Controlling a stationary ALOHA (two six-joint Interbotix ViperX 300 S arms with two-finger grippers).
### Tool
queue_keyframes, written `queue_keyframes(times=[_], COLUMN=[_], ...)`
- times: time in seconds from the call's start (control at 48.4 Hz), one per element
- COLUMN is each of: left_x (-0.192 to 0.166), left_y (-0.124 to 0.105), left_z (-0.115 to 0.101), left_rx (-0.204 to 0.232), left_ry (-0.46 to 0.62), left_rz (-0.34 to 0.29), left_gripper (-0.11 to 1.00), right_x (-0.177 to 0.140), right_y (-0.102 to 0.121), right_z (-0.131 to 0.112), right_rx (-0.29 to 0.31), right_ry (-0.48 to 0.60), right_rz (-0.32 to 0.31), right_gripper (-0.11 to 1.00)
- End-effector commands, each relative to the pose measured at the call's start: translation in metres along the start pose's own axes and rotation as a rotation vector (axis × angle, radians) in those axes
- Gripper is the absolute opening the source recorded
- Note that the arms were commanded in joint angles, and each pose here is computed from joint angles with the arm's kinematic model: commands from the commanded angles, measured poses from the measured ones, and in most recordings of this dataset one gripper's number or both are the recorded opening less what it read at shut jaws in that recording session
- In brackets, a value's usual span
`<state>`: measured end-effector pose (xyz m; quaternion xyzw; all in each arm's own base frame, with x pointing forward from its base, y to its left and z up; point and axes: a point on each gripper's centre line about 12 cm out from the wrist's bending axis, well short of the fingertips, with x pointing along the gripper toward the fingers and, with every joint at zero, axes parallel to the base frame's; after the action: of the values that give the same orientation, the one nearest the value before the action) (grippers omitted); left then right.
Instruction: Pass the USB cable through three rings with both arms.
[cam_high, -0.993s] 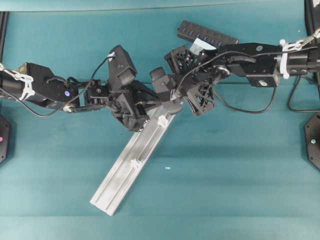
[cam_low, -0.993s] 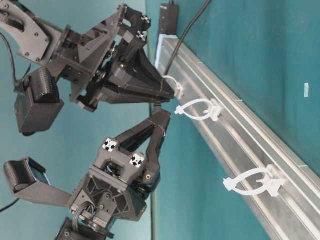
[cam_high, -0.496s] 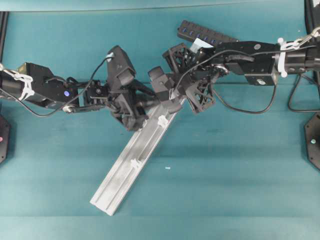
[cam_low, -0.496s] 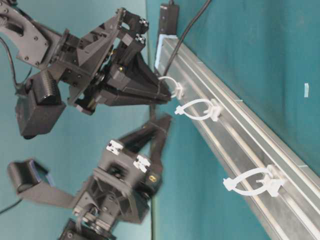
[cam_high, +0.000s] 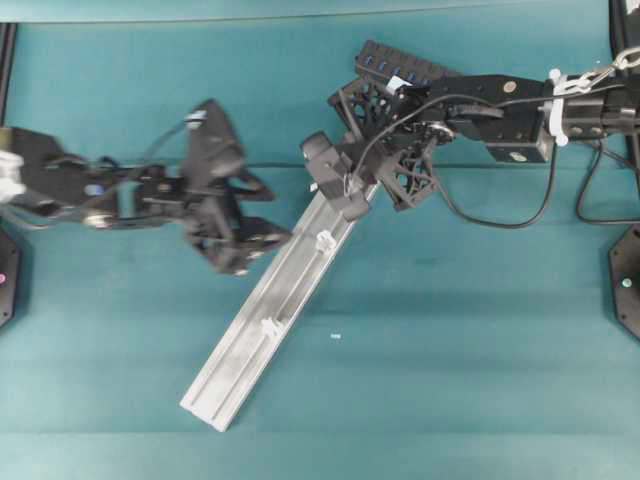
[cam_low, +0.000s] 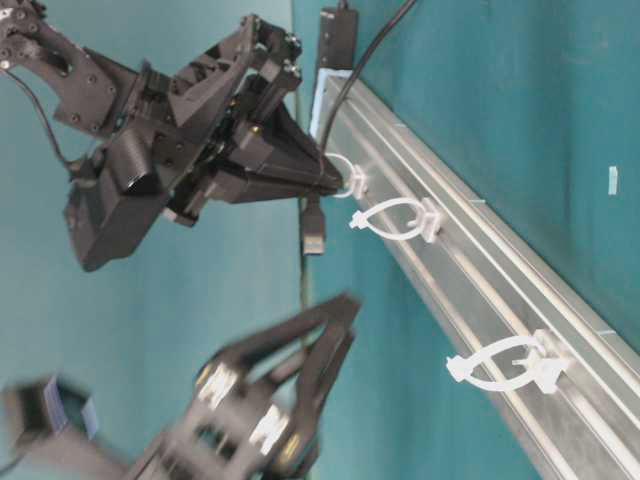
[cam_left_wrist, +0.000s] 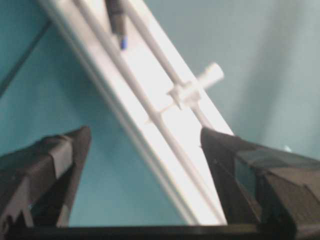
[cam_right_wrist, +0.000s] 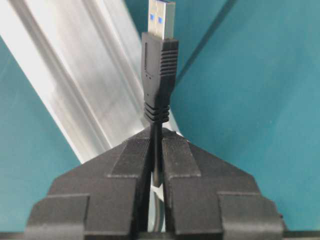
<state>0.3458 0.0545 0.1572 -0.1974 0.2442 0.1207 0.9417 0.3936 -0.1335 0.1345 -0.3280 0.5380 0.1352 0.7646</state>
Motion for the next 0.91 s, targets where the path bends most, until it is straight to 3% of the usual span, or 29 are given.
queue_keyframes(times=[0.0,0.434,0.889], left_x=[-0.020,-0.084,-0.102], left_y=[-0.006,-0.005,-0.004], left_z=[0.011,0.010,0.009], left_rx=[0.002,0.004,0.004], left_ry=[-0.055,-0.053,-0.054], left_rz=[-0.024,-0.020,-0.019], left_gripper=[0.94,0.94,0.94], right_x=[0.004,0.013,0.014], right_y=[0.002,0.014,0.026], right_z=[0.000,-0.005,0.008], right_rx=[-0.044,-0.170,-0.286], right_ry=[0.010,0.042,0.034], right_rz=[0.014,0.078,0.105], right_gripper=[0.07,0.07,0.07])
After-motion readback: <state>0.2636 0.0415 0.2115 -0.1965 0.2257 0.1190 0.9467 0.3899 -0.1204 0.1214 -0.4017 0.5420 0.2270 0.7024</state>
